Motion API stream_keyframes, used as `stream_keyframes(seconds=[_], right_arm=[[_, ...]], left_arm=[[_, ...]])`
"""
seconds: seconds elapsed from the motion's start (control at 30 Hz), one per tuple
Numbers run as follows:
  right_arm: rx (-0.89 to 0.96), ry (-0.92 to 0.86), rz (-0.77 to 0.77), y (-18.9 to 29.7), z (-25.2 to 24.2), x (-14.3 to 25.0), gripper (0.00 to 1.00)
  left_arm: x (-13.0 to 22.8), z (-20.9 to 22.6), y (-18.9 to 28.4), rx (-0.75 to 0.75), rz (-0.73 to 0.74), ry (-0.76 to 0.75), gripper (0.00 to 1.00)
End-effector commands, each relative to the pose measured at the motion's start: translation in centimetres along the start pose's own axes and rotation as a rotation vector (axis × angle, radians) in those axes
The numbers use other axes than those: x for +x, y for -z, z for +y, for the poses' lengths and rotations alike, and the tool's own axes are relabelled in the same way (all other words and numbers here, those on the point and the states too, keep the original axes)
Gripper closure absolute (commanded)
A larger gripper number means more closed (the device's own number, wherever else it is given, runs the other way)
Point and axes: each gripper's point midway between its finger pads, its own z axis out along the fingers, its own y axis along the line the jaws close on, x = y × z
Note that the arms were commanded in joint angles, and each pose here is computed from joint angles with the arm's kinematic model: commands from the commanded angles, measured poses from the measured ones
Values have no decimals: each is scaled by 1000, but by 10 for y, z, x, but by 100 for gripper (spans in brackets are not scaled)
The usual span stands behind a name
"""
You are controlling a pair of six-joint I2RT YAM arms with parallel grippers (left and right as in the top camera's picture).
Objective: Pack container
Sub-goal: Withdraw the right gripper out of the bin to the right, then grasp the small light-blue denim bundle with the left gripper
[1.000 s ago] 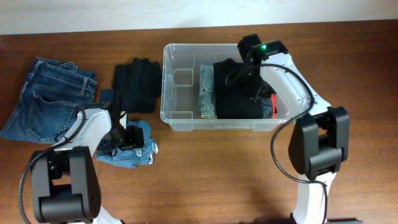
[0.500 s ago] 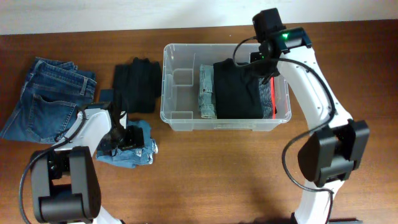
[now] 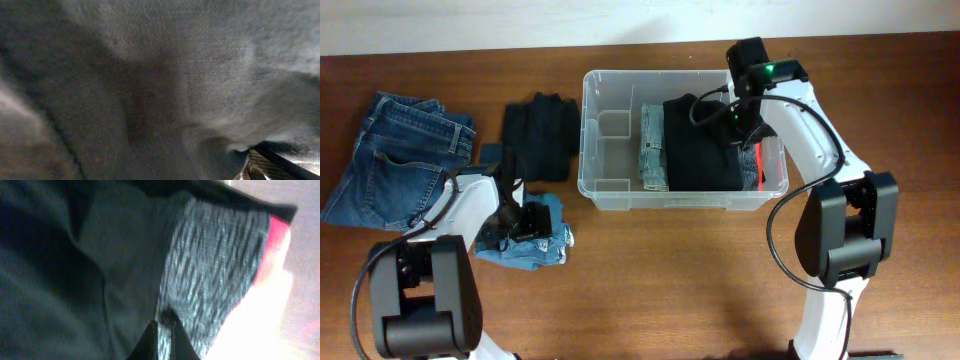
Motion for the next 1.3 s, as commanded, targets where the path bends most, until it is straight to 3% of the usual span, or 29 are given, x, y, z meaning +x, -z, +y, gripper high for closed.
stream_keyframes(seconds=[0.0,0.27,0.43,0.5,0.57,0.6,0.63,0.9,1.27], right_arm=[[-18,1,-132,55,1,-25,96],[-1,-74,-359,178,-37,-31,96],[46,-203,-371,202,-97,-7,95],[70,-272,-338,202,-126,8,88],[93,-348,-290,197,-156,26,51],[101,-381,-267,193,-168,34,19],[108,-411,-246,190,-179,41,1],[152,-623,-172,179,-254,88,1],[171,-690,-168,180,-276,104,1]], left_arm=[[2,1,-6,-9,22,-16,0],[2,1,-6,-9,22,-16,1],[2,1,-6,-9,22,-16,1],[2,1,-6,-9,22,-16,1],[2,1,-6,-9,22,-16,1],[2,1,-6,-9,22,-16,0],[2,1,-6,-9,22,-16,1],[2,1,-6,-9,22,-16,1],[9,7,-6,-47,50,-40,1]])
